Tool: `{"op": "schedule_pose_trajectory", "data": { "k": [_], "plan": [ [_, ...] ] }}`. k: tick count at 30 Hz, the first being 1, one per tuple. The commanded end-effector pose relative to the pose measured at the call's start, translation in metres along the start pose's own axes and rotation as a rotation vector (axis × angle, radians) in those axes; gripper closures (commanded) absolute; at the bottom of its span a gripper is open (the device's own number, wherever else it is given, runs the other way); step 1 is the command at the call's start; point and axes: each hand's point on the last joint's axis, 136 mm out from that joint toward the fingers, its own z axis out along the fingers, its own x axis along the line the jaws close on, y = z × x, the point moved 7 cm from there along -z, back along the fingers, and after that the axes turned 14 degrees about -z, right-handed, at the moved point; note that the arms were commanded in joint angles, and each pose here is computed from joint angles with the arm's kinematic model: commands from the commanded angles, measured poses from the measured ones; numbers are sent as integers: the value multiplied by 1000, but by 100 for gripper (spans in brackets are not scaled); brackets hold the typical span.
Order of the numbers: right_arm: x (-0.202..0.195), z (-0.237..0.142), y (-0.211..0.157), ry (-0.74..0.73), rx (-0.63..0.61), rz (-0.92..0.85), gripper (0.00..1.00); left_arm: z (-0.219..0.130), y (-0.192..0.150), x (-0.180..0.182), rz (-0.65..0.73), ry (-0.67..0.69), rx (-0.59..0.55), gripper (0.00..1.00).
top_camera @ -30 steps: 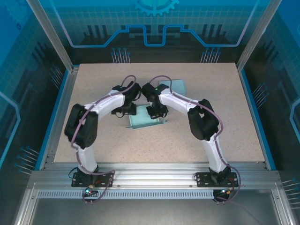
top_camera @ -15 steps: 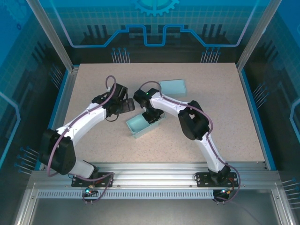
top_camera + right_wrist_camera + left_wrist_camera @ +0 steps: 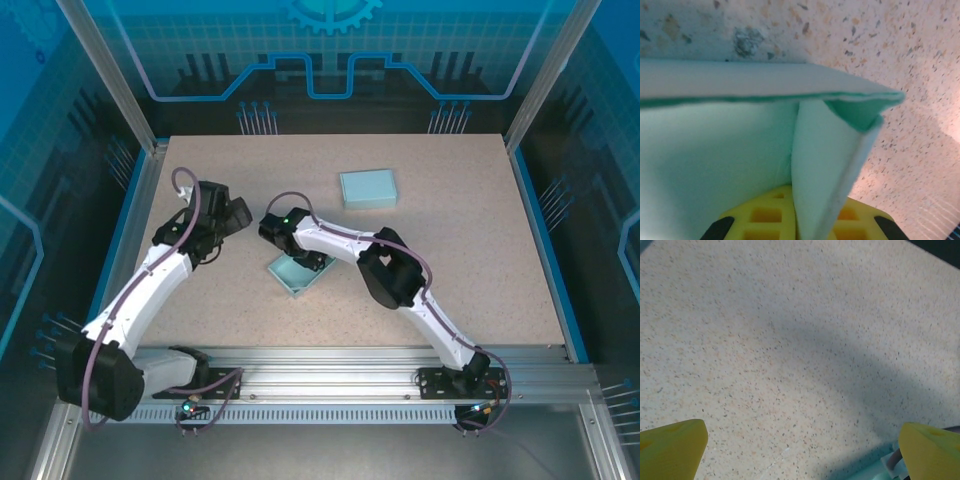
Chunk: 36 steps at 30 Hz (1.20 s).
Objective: Fold the paper box
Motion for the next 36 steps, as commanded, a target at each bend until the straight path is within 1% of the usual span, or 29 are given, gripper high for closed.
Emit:
{"op": "schedule_pose_trajectory", "data": {
  "k": [1,5,8,11,14,18,21,28,36],
  "plan": [
    [57,57,-3,36,123,-193,100,-1,5,6,-2,0,-57,1],
    [53,38,8,4,-23,-241,100,-1,7,7,2,-1,-71,1],
    [48,25,16,11,-140,-283,100,-2,11,8,8,6,-94,1],
    [38,18,26,-6,-203,-316,100,-4,17,12,-2,16,-112,1],
    [27,10,37,-22,-227,-327,89,-6,23,15,-4,21,-120,1],
    [17,-1,45,-40,-248,-331,68,-5,25,18,0,25,-108,1],
    [11,-11,47,-41,-264,-323,59,-4,23,18,-3,20,-99,1],
    [-7,-48,52,-75,-330,-306,46,0,20,22,6,30,-82,1],
    [-24,-107,53,-105,-463,-271,41,2,7,33,1,47,-39,1]
  ]
}}
